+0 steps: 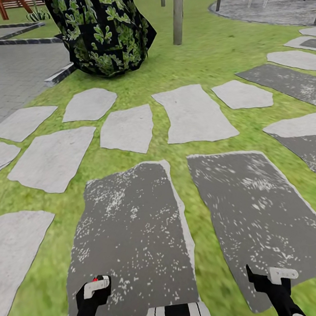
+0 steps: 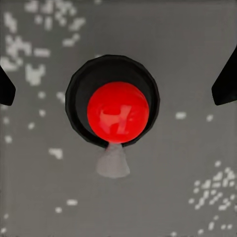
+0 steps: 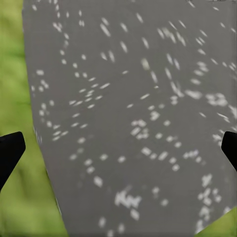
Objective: Pick up the pesticide atomizer in the garden and spray insectifuge to fully cover both potted plants in the garden.
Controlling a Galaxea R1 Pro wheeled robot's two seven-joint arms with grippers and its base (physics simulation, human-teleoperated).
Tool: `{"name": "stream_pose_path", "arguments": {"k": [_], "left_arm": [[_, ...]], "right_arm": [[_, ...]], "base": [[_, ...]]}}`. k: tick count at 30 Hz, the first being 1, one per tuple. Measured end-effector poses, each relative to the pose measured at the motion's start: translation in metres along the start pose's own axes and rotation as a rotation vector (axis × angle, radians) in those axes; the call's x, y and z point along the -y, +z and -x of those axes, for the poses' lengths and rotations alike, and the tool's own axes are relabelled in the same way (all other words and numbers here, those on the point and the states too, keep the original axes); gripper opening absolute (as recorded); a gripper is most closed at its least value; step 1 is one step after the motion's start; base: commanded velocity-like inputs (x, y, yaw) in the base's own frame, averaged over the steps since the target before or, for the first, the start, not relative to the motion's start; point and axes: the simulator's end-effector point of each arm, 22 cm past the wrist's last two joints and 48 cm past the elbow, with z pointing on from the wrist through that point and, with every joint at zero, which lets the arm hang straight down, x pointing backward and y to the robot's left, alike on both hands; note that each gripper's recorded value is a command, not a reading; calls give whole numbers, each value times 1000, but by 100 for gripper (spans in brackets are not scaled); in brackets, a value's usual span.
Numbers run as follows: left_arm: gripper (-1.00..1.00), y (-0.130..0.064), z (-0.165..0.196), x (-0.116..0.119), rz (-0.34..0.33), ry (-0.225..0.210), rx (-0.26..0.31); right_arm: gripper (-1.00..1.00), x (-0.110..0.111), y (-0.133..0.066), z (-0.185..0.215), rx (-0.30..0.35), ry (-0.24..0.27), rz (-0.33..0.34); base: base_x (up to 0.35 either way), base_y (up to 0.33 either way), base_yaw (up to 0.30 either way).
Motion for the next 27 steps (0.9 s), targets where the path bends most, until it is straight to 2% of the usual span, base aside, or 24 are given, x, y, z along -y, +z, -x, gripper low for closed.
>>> {"name": "stream_pose_path", "arguments": {"k": [12, 13, 27], "left_arm": [[100, 0, 1, 0, 1, -2, 2], [-100, 0, 1, 0, 1, -1, 2], [-100, 0, 2, -1, 2, -1, 4]], "right_arm": [[100, 0, 0, 0, 0, 0, 0], [100, 0, 0, 0, 0, 0, 0], [100, 0, 0, 0, 0, -1, 0]], "base": [[0, 0, 0], [0, 0, 0], [0, 0, 0]]}}
